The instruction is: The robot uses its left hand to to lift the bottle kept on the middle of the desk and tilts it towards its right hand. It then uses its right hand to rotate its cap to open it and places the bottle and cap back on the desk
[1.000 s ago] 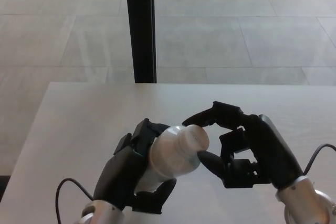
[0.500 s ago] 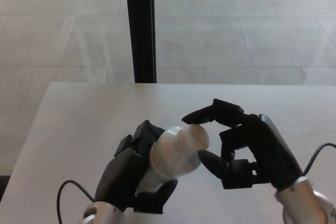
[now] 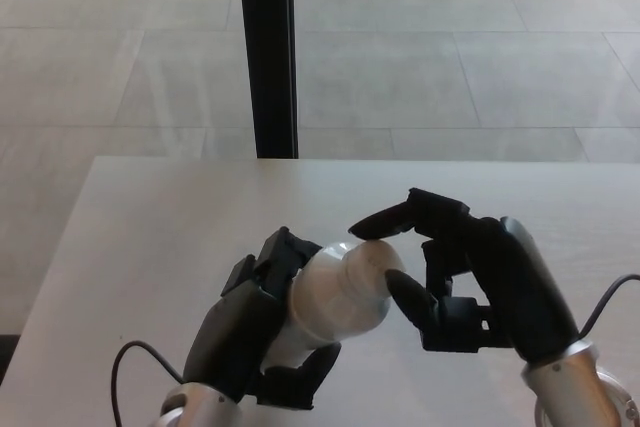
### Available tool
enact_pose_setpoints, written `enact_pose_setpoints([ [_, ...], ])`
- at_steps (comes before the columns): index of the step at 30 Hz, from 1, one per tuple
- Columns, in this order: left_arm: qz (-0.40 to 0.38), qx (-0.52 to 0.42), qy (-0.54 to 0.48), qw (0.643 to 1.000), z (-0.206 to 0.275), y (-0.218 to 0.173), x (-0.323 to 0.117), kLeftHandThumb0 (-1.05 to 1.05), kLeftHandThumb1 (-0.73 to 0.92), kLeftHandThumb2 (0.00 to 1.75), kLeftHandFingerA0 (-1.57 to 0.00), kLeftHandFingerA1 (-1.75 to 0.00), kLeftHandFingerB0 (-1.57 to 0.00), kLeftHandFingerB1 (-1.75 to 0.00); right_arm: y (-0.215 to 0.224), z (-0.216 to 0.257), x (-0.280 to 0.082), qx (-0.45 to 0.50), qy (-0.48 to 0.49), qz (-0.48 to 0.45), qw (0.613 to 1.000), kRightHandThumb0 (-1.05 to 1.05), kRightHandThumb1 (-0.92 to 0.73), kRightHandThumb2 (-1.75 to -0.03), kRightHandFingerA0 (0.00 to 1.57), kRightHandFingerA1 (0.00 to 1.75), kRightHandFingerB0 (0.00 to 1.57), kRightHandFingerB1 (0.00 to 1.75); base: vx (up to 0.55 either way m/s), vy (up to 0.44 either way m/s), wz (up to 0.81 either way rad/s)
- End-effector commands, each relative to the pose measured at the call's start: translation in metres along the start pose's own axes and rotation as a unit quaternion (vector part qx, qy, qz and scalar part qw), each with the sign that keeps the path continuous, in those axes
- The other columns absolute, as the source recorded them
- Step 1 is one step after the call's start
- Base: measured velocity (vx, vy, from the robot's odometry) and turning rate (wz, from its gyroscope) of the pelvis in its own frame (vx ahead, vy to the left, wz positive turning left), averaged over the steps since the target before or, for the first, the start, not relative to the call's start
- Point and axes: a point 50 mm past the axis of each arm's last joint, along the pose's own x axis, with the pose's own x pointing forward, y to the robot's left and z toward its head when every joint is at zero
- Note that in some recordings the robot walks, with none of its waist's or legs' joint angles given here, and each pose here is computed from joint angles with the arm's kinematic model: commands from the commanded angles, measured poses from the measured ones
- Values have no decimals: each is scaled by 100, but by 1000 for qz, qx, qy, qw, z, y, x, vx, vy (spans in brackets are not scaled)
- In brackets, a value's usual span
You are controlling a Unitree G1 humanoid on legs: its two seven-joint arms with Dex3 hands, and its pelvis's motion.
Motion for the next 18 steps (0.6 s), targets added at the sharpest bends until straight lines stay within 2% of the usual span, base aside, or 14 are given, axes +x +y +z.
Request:
enact_pose_setpoints([
  [1, 6, 11, -3, 1000, -4, 3, 2, -37, 85, 67, -83, -165, -79, -110, 2, -1, -3, -12, 8, 22, 1000, -100, -57, -101, 141, 139, 54, 77, 0, 0, 0],
  [3, 11, 1, 14, 1000, -4, 2, 3, -35, 78, 70, -85, -170, -82, -137, 3, -1, -3, -19, 10, 31, 999, -100, -55, -101, 145, 141, 41, 72, 0, 0, 0],
  [4, 7, 4, 31, 999, -4, 2, 3, -36, 75, 68, -56, -117, -60, -85, 3, -2, -3, -22, 11, 32, 999, -105, -59, -103, 146, 143, 42, 74, 0, 0, 0],
  [5, 2, 6, 62, 998, -4, 1, 2, -35, 73, 72, -58, -104, -60, -74, 3, -2, -3, -27, 13, 36, 999, -105, -62, -104, 143, 141, 43, 76, 0, 0, 0],
  [6, 1, -9, 57, 998, -3, 1, 1, -33, 71, 67, -67, -151, -70, -110, 3, -2, -3, -32, 16, 42, 998, -102, -58, -104, 144, 141, 36, 73, 0, 0, 0],
  [8, 3, -23, 37, 999, -1, 2, 0, -33, 71, 67, -67, -151, -70, -110, 4, -2, -3, -37, 17, 46, 998, -102, -58, -104, 144, 141, 36, 73, 0, 0, 0],
  [9, 1, -27, 30, 999, -1, 2, 1, -22, 61, 88, -93, -175, -78, -175, 4, -1, -3, -40, 17, 50, 998, -103, -58, -104, 144, 142, 33, 72, 0, 0, 0],
  [11, 0, -32, 10, 999, -3, 3, 3, -12, 55, 104, -95, -175, -85, -175, 3, 0, -2, -53, 19, 60, 997, -105, -52, -89, 130, 135, 32, 72, 0, 0, 0],
  [12, 5, -21, -2, 1000, -3, 3, 3, -11, 45, 111, -132, -154, -123, -148, 2, -1, -3, -53, 25, 67, 996, -105, -51, -93, 139, 141, 28, 71, 0, 0, 0],
  [13, 4, -15, 0, 1000, -4, 3, 3, -11, 53, 103, -96, -175, -85, -175, 2, -1, -3, -55, 28, 69, 996, -56, -10, -88, 140, 134, 15, 62, 0, 0, 0],
  [15, 6, -3, -3, 1000, -6, 4, 4, -17, 59, 94, -95, -175, -84, -175, 2, -2, -3, -59, 33, 73, 995, -55, -10, -88, 139, 133, 16, 62, 0, 0, 0],
  [16, 4, -2, 10, 1000, -6, 4, 5, -12, 54, 108, -94, -175, -81, -175, 1, -3, -4, -63, 34, 74, 995, -55, -12, -89, 138, 133, 16, 62, 0, 0, 0],
  [17, -1, -2, 16, 1000, -6, 4, 5, -12, 52, 110, -92, -175, -80, -175, 0, -3, -4, -65, 34, 71, 995, -105, -52, -93, 139, 141, 28, 72, 0, 0, 0],
  [18, -5, 6, 31, 999, -6, 5, 5, -20, 58, 95, -79, -168, -78, -146, 0, -4, -4, -65, 38, 65, 995, -105, -53, -95, 142, 142, 31, 73, 0, 0, 0],
])
